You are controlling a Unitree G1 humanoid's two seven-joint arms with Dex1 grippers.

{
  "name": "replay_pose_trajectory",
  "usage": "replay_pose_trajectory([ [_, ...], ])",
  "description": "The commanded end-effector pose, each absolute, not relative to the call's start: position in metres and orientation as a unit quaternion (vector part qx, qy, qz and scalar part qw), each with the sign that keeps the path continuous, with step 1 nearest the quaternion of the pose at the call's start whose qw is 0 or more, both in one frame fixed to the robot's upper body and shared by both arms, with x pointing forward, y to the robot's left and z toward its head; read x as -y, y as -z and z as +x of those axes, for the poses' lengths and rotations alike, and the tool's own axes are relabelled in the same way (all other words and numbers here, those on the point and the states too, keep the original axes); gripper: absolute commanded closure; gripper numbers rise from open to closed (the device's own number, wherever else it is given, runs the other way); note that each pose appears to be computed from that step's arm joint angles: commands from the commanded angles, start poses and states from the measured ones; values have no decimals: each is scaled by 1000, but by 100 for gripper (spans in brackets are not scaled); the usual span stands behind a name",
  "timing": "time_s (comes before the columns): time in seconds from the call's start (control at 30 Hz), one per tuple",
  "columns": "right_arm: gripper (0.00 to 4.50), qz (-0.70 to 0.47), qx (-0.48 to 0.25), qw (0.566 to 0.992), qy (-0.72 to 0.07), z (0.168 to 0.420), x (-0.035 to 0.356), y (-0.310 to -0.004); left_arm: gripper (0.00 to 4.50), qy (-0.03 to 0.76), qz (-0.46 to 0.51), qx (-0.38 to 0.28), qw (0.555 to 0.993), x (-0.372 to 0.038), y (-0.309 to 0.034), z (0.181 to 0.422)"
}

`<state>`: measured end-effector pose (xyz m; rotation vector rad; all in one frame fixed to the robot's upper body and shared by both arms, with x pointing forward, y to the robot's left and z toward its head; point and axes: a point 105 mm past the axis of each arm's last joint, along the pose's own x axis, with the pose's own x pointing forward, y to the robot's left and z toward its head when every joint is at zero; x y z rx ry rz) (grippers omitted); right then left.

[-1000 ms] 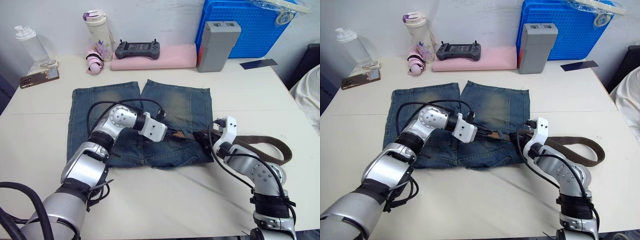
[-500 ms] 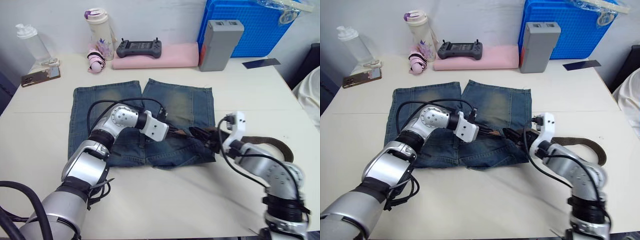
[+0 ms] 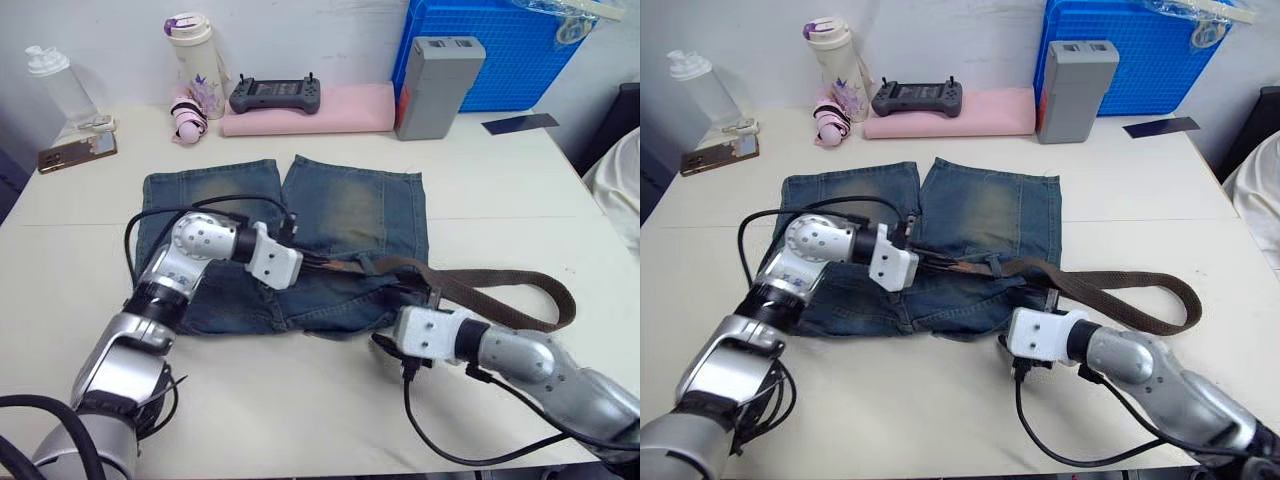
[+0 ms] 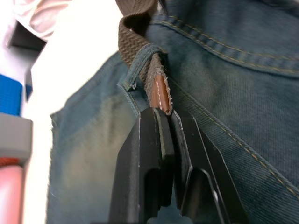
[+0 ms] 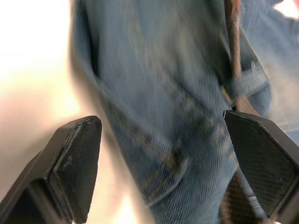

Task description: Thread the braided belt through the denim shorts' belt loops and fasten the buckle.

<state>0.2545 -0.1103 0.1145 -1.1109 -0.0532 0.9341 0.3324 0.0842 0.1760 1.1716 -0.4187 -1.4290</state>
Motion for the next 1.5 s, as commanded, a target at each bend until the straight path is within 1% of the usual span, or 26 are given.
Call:
replay_pose_trajectory([
  [0.03,6,-555,35,715,-423,256,112,-96,450,588,502,200,602,-91,-198,329],
  [0.17,6,-551,41,720,-420,259,110,-93,450,573,501,204,616,-89,-205,332],
  [0.43,6,-550,46,718,-423,259,105,-94,450,616,477,222,587,-36,-187,335],
  [0.57,6,-539,28,729,-421,257,107,-88,450,630,465,229,578,-12,-183,340],
  [0.77,6,-522,-17,746,-413,256,117,-79,450,627,476,245,566,-8,-196,344],
  [0.87,78,-511,-40,756,-406,256,121,-74,450,625,498,240,552,-23,-205,340],
  [0.93,173,-507,-51,761,-401,257,124,-73,450,620,513,231,547,-38,-209,335],
  [0.97,210,-505,-56,764,-397,259,125,-73,450,616,521,223,547,-48,-208,332],
  [1.0,268,-504,-60,766,-394,260,126,-72,450,614,526,216,548,-55,-208,330],
  [1.07,364,-508,-68,769,-382,264,130,-72,450,609,529,207,554,-67,-205,324],
  [1.13,448,-511,-82,776,-362,268,141,-74,450,600,529,200,565,-79,-201,317],
  [1.2,448,-513,-95,782,-341,273,154,-76,450,589,528,200,577,-86,-200,313],
  [1.3,448,-528,-116,790,-289,286,187,-84,450,567,538,196,593,-99,-197,313],
  [1.5,448,-547,-150,789,-237,296,234,-92,450,547,536,195,613,-104,-190,312],
])
